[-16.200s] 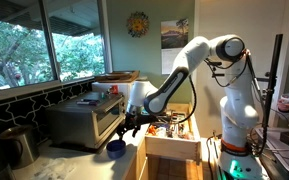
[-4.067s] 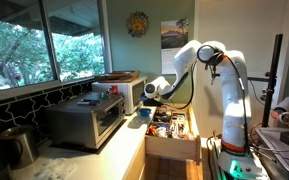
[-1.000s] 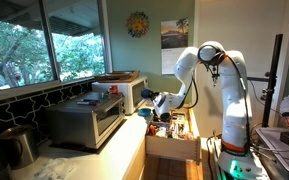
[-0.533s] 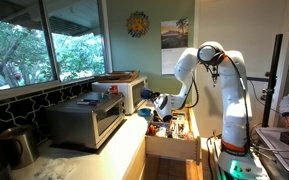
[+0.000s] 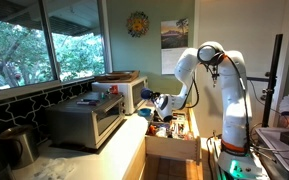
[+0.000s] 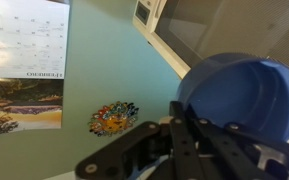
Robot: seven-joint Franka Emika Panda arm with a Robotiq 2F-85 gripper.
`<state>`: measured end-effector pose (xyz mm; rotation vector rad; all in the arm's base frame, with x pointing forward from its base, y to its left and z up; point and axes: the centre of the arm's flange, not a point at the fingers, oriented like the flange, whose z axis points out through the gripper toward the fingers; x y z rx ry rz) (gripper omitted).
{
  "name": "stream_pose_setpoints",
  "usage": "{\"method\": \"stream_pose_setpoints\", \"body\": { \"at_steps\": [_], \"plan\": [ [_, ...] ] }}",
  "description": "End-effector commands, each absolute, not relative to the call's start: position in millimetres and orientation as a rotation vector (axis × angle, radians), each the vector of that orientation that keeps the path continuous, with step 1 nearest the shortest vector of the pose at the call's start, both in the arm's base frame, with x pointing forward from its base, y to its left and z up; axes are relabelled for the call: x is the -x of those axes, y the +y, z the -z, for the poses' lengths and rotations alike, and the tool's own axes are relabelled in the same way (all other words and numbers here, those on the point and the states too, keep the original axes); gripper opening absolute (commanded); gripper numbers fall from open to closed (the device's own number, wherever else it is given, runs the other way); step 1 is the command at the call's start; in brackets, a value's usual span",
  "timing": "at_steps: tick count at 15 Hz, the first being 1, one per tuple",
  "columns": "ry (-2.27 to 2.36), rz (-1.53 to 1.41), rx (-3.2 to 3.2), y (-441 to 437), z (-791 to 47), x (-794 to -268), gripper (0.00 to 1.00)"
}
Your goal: Pour the water out of the blue cup and into the blue bowl
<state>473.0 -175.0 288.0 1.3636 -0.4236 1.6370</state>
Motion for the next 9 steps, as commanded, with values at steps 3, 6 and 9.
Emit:
{"method": "stream_pose_setpoints", "body": {
  "at_steps": [3,6,9],
  "plan": [
    [-0.425,-1.651,-1.359,-177.4,-285.6,-468.8,0.01],
    [-0.584,-1.513,-1.449,-184.4,-296.5,-475.9,0.01],
    [-0.727,-1.387,-1.521,-205.9,-320.9,-485.4,0.01]
  ]
}}
